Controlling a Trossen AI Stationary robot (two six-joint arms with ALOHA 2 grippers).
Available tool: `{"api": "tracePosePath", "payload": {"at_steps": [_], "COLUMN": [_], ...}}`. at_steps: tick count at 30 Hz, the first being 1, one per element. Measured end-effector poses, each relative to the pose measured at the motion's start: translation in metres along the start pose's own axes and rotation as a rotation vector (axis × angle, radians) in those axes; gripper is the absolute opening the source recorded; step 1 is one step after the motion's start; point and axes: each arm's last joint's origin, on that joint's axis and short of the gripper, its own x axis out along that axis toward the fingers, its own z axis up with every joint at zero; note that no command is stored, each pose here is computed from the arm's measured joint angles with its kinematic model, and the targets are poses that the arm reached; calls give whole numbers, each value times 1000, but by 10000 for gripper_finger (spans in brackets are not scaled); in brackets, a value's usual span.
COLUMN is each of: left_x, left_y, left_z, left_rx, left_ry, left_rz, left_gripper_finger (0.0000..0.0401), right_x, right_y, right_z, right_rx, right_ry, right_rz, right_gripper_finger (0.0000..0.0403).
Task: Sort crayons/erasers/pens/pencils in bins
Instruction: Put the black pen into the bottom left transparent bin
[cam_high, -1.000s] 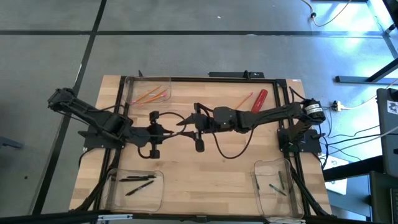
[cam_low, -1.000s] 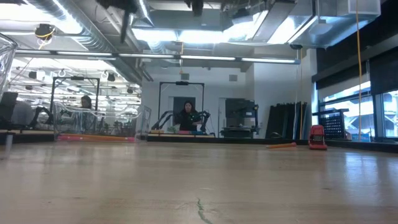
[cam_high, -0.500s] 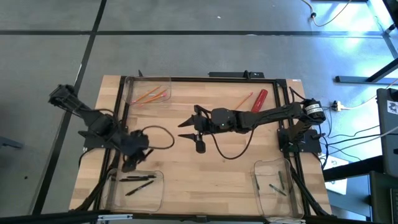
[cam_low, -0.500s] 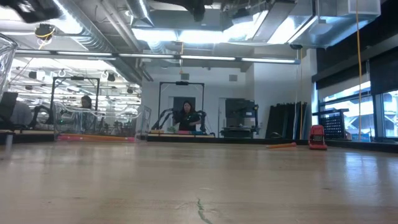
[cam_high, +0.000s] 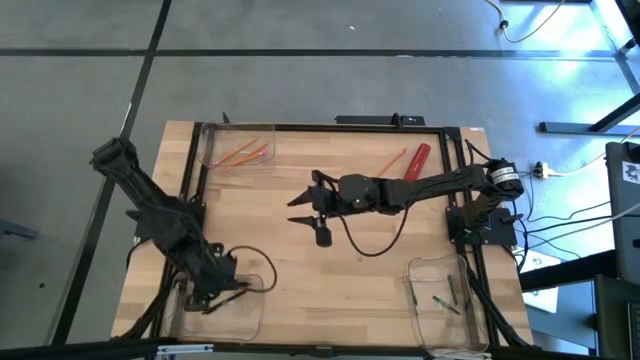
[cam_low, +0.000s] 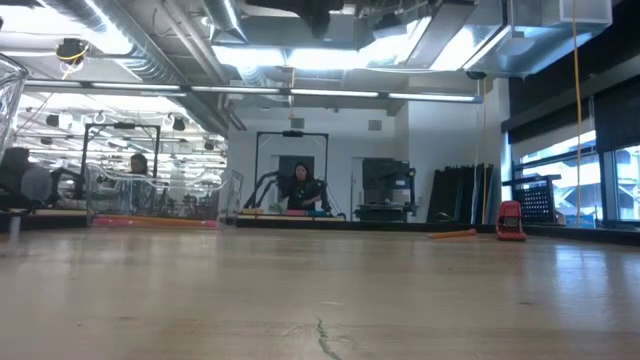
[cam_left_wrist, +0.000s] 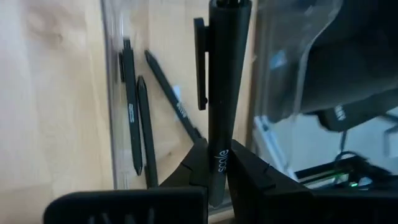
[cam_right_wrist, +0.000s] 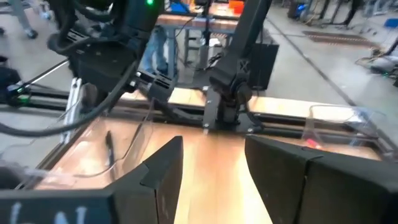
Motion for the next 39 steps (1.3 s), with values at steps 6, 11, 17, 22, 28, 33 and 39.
{"api": "tracePosePath", "payload": {"at_steps": [6, 11, 17, 22, 28, 33, 39], "left_x": [31, 50, 67, 71, 71, 71, 71], "left_y": [-6, -7, -6, -6, -3, -3, -3], "left_z": [4, 5, 7, 8, 12, 11, 11], "left_rx": [-2, -12, -23, -4, -27, 0, -14], "left_ry": [106, 183, 243, 253, 183, 183, 182], "left_rz": [47, 70, 103, 114, 170, 170, 172], "left_gripper_finger": [24, 21, 23, 25, 33, 54, 78], "right_x": [-1, -4, -5, -5, -5, -5, -5], "right_y": [5, 11, 11, 11, 11, 11, 11], "right_z": [-10, -20, -22, -22, -22, -22, -22], "right_rx": [10, 38, 43, 39, 38, 37, 37], "right_ry": [100, 203, 224, 224, 224, 223, 224], "right_rz": [162, 329, 349, 349, 349, 349, 349], "right_gripper_finger": [176, 176, 176, 176, 176, 176, 176]}}
